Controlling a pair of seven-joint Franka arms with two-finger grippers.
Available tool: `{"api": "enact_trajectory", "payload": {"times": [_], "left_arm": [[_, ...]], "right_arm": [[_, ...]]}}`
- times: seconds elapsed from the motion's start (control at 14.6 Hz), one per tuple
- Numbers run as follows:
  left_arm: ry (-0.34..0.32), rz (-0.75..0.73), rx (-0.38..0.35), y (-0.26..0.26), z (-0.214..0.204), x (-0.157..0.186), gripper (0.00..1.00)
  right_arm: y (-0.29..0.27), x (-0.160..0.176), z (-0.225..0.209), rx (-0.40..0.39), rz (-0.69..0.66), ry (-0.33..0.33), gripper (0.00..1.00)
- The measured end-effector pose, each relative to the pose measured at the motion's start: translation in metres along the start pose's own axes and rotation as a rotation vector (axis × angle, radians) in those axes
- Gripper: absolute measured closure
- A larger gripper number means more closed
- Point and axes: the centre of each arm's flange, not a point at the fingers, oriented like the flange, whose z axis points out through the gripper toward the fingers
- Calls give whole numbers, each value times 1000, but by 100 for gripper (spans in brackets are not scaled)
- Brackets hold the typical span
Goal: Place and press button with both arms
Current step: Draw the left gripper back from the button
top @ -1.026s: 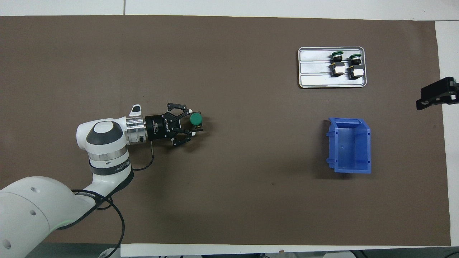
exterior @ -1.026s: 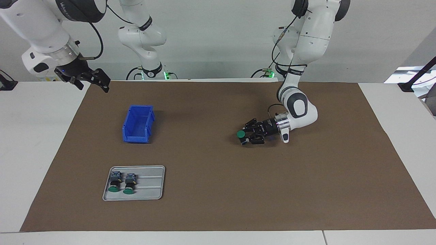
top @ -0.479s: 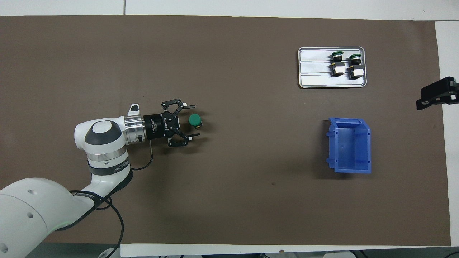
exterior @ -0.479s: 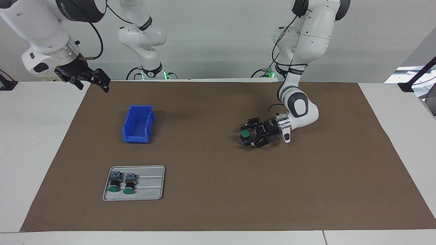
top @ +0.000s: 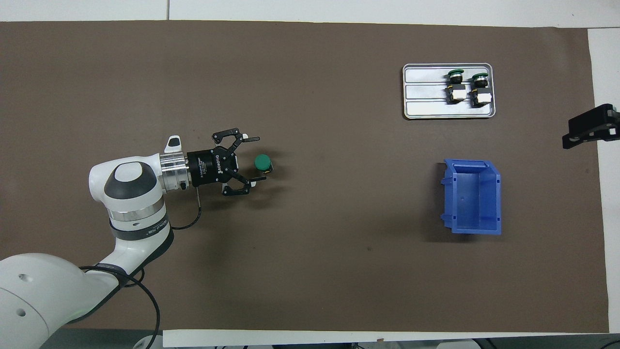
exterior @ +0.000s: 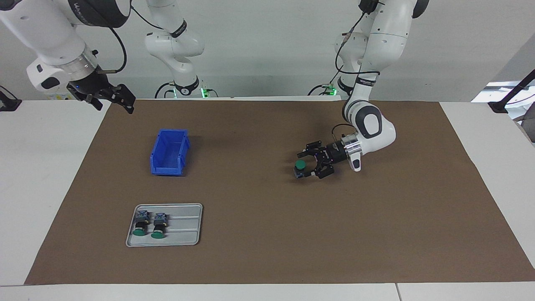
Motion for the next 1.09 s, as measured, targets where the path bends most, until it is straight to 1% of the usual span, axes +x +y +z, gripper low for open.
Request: {"api": "enact_trajectory", "payload": {"times": [0.34,0.55,0.62,0.96,1.09], "left_arm": [[123,46,92,11,-28,-42,0],[193,75,115,20,-53,-59,0],[213,98,125,21,-59,-63,0],[356,268,229,37,-73,-89,0],[400,336,266,45,-75,-100,0]], "right_arm": [[0,0,0,0,0,0,1],[0,0,0,0,0,0,1],[0,0,0,0,0,0,1],[0,0,0,0,0,0,1],[0,0,0,0,0,0,1]]}}
